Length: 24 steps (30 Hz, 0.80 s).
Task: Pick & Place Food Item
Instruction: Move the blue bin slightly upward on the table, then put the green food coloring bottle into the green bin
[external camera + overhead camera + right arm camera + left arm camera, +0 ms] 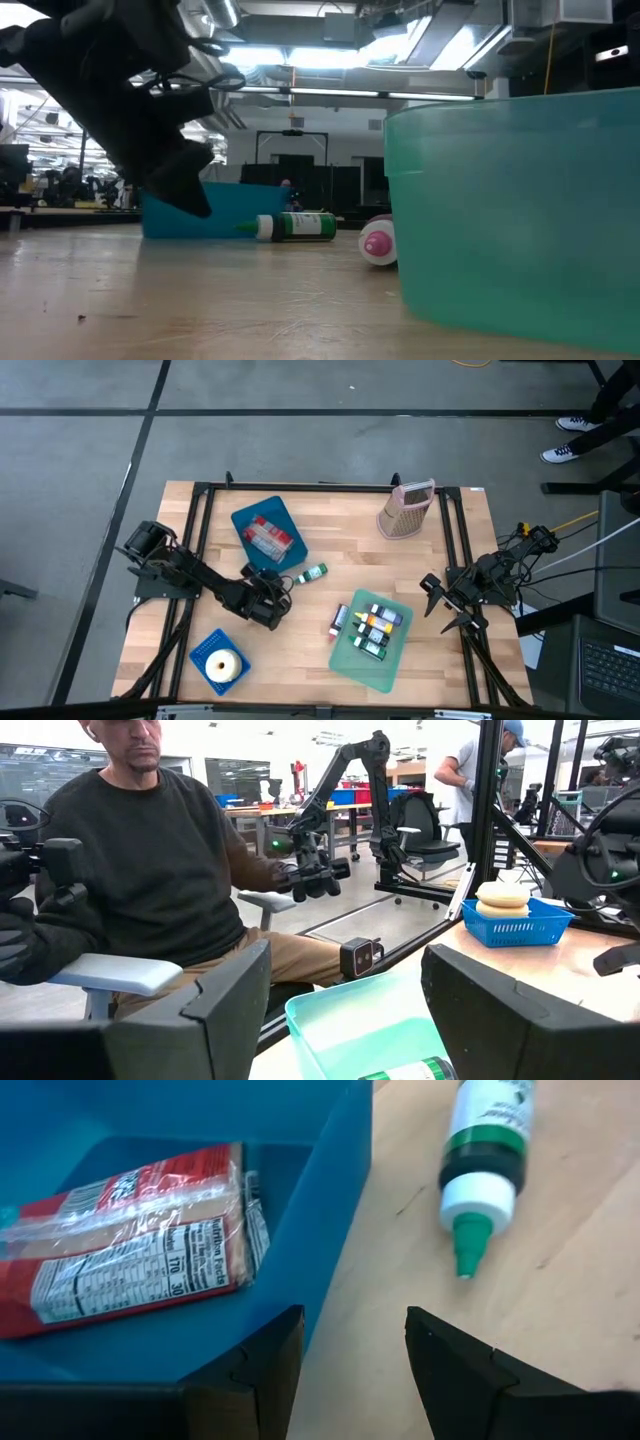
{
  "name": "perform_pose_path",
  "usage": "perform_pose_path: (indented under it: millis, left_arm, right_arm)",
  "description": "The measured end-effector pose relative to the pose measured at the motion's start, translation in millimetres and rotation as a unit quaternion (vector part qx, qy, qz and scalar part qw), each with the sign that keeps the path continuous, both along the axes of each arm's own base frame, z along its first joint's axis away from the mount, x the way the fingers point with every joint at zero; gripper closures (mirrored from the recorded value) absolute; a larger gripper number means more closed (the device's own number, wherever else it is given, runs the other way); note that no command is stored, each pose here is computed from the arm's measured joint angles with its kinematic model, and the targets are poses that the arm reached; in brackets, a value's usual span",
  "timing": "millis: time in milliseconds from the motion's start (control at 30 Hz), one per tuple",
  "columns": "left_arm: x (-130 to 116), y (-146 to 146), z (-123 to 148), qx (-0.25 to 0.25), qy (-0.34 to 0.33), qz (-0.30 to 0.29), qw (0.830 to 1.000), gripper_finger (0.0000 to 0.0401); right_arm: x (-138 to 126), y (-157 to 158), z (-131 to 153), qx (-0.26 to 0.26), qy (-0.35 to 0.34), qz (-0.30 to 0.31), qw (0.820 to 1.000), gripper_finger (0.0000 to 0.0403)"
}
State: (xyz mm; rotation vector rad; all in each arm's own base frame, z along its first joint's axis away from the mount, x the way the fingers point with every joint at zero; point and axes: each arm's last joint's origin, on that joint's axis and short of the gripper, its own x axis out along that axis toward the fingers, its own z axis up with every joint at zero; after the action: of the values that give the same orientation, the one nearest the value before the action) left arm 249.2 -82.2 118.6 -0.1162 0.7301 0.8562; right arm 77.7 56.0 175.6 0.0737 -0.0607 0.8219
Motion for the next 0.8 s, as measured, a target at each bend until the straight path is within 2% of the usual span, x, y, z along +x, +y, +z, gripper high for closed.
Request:
perform_pose_path:
  millis: [267,367,500,600,667,800]
  left_arm:
    - [-8,4,7,0.016,0.007,0.019,1.000,0.0228]
    - [-8,4,18,0.018,-0.024,0.018,0.999,0.0228]
    - [8,-8,35,-0.018,-0.074,-0.062,0.995,0.0228]
    - [23,-17,47,-0.056,-0.100,-0.133,0.984,0.0228]
    - [33,-17,52,-0.068,-0.107,-0.154,0.980,0.0228]
    - [52,-11,53,-0.054,-0.071,-0.175,0.981,0.0226]
  right_arm:
    - [0,0,0,-0.001,-0.001,0.000,1.000,0.0149]
    - [0,0,0,-0.001,-0.001,0.000,1.000,0.0149]
    - [0,0,0,-0.002,-0.001,0.000,1.000,0.0149]
    - [0,0,0,-0.005,-0.005,0.000,1.000,0.0149]
    - [0,0,0,-0.006,-0.007,0.000,1.000,0.0149]
    - [0,0,0,-0.007,-0.008,0.000,1.000,0.0149]
